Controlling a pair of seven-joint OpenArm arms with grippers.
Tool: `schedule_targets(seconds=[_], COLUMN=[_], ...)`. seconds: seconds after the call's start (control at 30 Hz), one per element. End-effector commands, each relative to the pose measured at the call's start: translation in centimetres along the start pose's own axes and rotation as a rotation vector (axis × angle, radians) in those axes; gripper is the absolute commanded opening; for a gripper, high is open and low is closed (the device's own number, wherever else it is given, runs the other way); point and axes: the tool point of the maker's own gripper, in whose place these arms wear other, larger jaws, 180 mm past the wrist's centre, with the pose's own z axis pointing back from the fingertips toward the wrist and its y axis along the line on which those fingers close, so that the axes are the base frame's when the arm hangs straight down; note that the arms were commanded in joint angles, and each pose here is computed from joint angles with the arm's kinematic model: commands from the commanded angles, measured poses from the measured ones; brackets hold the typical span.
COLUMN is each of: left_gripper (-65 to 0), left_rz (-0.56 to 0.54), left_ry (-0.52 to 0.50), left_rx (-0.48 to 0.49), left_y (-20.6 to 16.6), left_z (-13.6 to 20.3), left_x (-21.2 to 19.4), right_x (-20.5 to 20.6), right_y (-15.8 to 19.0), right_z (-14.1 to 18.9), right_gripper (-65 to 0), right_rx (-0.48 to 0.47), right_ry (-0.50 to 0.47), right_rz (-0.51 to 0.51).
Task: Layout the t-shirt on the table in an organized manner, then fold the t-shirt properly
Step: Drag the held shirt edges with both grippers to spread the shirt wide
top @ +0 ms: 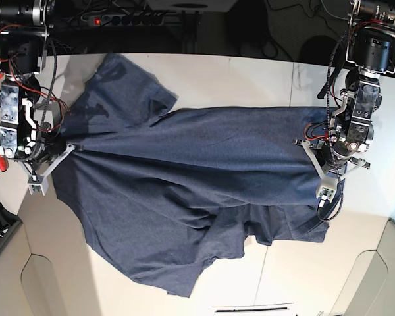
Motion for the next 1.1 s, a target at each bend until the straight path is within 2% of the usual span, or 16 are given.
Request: schedule_targets(seconds=[0.0,0.2,0.3,0.4,0.47,0.6,0.7,0.8,0.87,1.07], left_gripper=[-65.0,-65.0,-65.0,-65.0,-65.0,-65.0,-65.0,-65.0,-65.0,-65.0], left_rz=[-0.004,-0.027,-0.026,-0.023,-0.027,-0.067,-0.076,-0.063,-0.058,0.007], left_ry=[0.025,0.141,0.148,0.132,0.072,-0.123,-0.293,-0.429,-0.468,-0.425], left_rx=[0.029,-0.011,-0.027,-0.028,-0.027,-0.006,0.064,0.114,0.121,0.063], left_y=[1.3,0.5,0.1,0.1,0.0,0.2,1.3,2.6,3.2,5.1], left_z=[0.2,0.4,0.4,0.4,0.5,1.4,2.9,4.0,4.3,1.8], left_x=[0.2,-2.3,-2.7,-2.4,-1.1,3.8,8.2,12.1,14.1,16.9], right_x=[0.6,2.0,1.9,2.5,4.1,10.0,13.3,15.8,17.4,22.5], right_y=[-0.6,0.8,1.7,2.4,2.7,3.3,3.9,5.0,6.0,9.9], right_z=[0.9,4.4,5.9,7.5,8.8,12.1,14.2,14.9,14.4,9.2], right_gripper=[-65.0,-65.0,-65.0,-65.0,-65.0,-65.0,-65.0,-65.0,-65.0,-65.0], right_rx=[-0.015,0.002,0.027,0.032,0.034,0.044,0.057,0.088,0.12,0.224], right_ry=[-0.008,-0.078,-0.101,-0.168,-0.248,-0.56,-0.72,-0.774,-0.792,-0.763], right_rz=[0.007,0.059,0.082,0.103,0.113,0.119,0.116,0.091,0.062,-0.022])
